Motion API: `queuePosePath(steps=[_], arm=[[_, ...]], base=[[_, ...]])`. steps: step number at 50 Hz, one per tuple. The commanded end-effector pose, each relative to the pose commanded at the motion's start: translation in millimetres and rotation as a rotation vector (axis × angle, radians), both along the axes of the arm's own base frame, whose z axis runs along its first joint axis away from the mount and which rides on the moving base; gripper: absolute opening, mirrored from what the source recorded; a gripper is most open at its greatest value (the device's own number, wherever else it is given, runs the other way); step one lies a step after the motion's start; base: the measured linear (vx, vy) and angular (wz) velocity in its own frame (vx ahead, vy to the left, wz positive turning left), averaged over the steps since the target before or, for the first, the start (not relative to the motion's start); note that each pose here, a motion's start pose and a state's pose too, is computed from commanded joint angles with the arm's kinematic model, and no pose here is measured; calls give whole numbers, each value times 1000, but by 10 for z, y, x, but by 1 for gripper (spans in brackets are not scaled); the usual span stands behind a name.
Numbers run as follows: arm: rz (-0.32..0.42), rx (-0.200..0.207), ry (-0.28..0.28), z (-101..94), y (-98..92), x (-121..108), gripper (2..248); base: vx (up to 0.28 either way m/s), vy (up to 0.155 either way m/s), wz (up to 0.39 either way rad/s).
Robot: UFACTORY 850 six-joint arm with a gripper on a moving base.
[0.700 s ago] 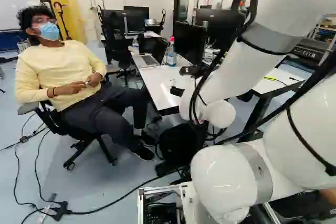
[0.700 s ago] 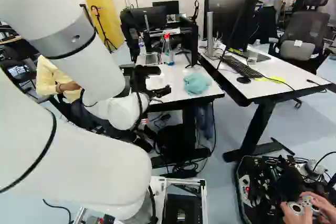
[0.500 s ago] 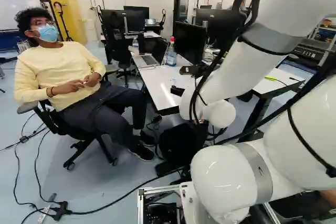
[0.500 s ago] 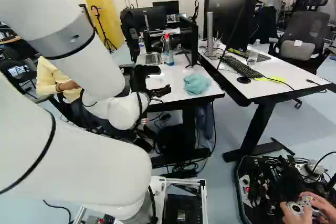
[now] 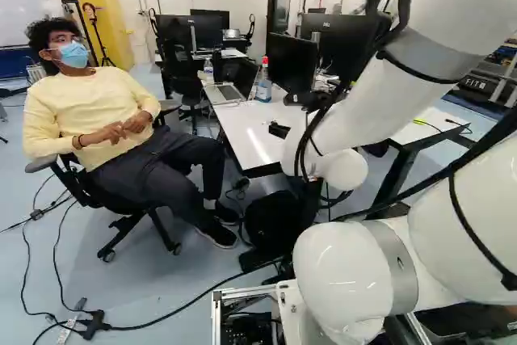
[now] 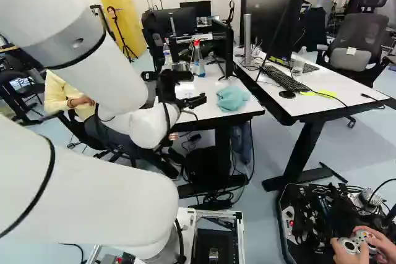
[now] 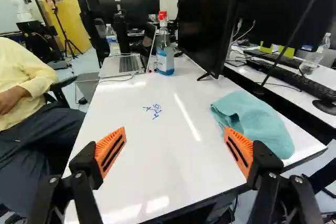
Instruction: Clean the table with the green towel
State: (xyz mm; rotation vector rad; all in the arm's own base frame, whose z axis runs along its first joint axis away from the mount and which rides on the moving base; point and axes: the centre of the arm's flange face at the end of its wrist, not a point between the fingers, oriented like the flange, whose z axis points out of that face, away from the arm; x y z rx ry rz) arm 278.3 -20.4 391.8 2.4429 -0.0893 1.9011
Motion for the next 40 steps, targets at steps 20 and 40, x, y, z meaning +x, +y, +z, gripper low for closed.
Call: queuePosePath(steps=[20, 40], arm=[[-80, 1, 6, 40, -246, 129, 247], [-153, 4, 29, 58, -511, 318, 247]], base=[[0, 0, 0], [0, 0, 0]])
